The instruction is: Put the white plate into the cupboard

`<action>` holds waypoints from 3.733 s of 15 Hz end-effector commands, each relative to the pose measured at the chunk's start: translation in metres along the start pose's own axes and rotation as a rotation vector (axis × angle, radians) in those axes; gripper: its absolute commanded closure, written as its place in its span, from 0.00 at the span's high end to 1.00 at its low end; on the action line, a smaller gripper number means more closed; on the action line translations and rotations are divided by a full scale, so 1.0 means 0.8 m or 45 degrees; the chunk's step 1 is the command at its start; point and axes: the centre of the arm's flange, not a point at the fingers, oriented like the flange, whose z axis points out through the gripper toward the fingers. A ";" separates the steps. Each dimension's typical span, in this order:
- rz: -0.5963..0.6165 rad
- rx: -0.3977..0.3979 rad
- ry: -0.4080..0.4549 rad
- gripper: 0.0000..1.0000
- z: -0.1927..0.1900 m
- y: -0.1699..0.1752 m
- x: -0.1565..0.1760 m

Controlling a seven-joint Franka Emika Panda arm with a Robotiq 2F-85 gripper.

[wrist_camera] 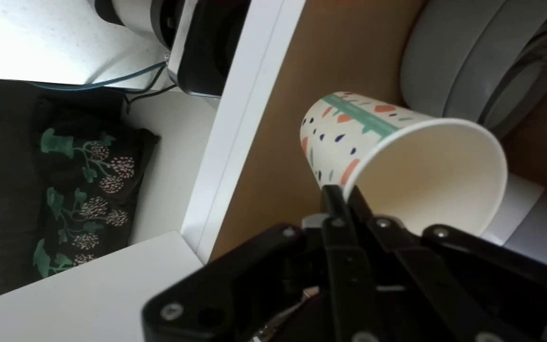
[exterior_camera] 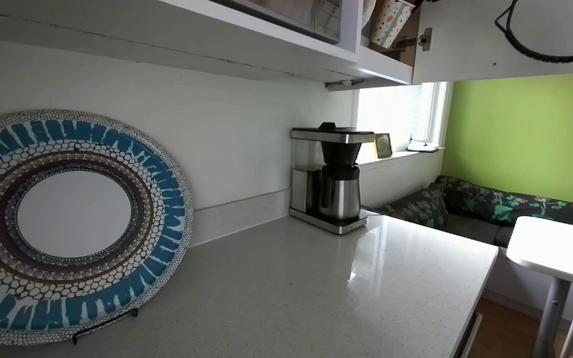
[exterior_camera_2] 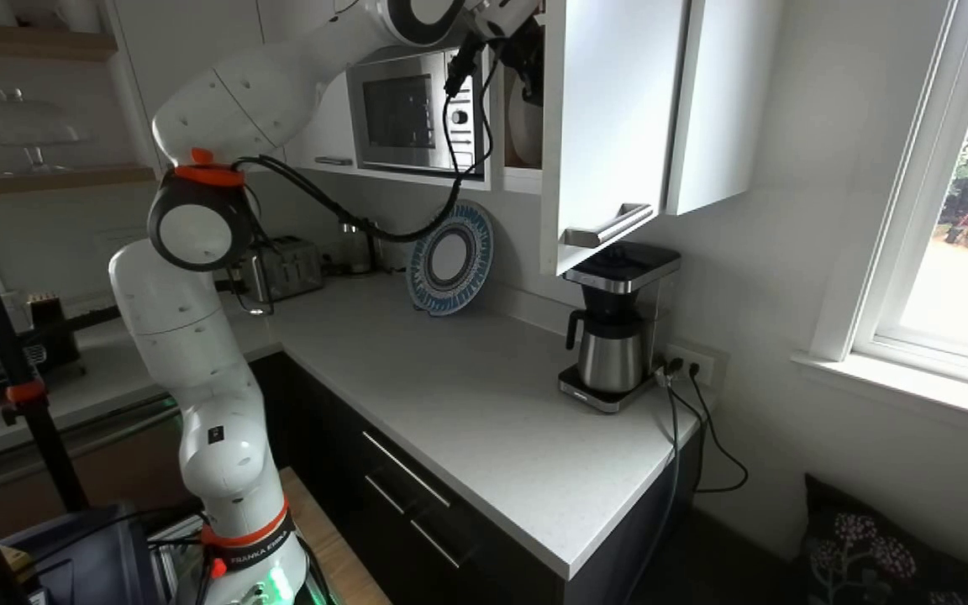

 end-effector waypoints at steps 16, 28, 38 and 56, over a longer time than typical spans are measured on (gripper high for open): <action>0.077 -0.056 -0.074 0.01 0.046 -0.038 0.014; 0.062 -0.072 -0.071 0.87 0.071 -0.033 0.020; -0.036 0.026 -0.018 1.00 0.035 -0.034 0.016; -0.879 0.079 -0.046 1.00 -0.207 0.076 -0.053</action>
